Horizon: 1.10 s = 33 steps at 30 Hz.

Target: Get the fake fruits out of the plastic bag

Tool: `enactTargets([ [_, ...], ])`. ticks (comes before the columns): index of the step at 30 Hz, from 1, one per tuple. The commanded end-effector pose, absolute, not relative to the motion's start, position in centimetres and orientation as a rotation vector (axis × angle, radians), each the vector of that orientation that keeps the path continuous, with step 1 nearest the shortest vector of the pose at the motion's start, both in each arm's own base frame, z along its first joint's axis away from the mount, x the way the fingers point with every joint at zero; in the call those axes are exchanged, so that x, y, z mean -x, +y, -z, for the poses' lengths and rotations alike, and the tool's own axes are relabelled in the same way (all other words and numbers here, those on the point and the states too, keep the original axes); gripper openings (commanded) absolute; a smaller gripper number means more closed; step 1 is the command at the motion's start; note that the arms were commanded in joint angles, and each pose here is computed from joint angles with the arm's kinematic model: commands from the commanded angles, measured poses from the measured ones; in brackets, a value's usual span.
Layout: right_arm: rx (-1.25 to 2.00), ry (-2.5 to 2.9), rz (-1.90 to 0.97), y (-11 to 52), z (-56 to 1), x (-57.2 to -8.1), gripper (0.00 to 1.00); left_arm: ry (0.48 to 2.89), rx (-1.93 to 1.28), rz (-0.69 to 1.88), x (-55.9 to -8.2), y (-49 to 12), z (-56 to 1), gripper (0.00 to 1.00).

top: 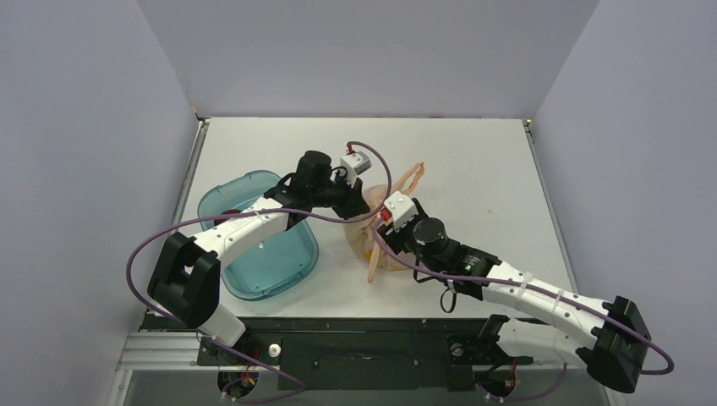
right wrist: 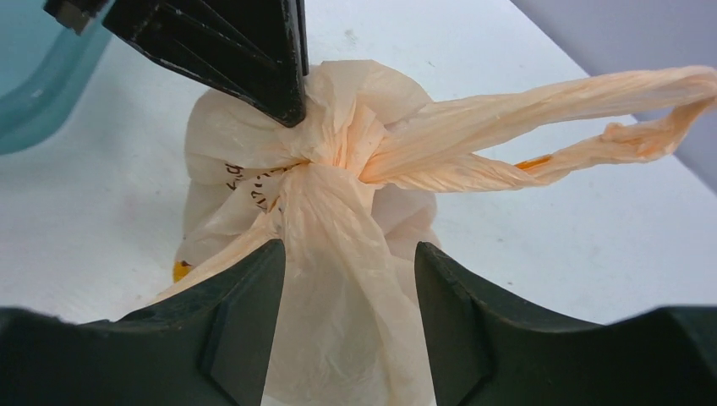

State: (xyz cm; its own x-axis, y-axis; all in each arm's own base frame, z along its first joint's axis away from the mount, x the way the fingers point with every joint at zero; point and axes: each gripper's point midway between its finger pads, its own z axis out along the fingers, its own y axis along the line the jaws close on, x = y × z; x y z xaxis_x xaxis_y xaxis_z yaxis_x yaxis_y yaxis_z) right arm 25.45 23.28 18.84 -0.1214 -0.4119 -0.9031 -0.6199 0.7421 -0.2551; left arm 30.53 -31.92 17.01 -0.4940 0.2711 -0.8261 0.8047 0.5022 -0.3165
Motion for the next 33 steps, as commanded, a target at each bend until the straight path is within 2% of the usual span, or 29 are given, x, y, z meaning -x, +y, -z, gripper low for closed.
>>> enactTargets([
  [1,0.825,1.700,0.102,22.1,-20.3,-27.1,0.56,1.904,-0.886,0.993,-30.9,-32.9,-20.5,0.00],
  [7,0.893,1.703,0.250,23.3,-19.5,-27.9,0.57,1.898,-0.881,1.012,-30.8,-32.9,-20.7,0.00],
  [10,0.930,1.697,0.280,24.3,-19.4,-28.1,0.52,1.895,-0.880,1.014,-30.9,-32.9,-20.8,0.00],
  [12,0.947,1.694,0.317,24.5,-19.2,-28.1,0.43,1.892,-0.879,1.014,-30.9,-32.8,-20.9,0.00],
  [13,0.942,1.696,0.349,24.3,-19.1,-28.2,0.34,1.893,-0.877,1.014,-30.9,-32.8,-20.9,0.00],
  [21,0.968,1.682,0.428,24.6,-18.8,-28.2,0.00,1.872,-0.849,1.048,-31.1,-32.7,-21.7,0.00],
  [27,0.887,1.677,0.385,24.3,-18.9,-28.1,0.00,1.877,-0.821,1.044,-31.5,-32.3,-21.8,0.00],
  [33,0.484,1.618,-0.017,23.3,-20.6,-27.3,0.00,1.883,-0.757,1.012,-32.7,-31.6,-22.1,0.00],
])
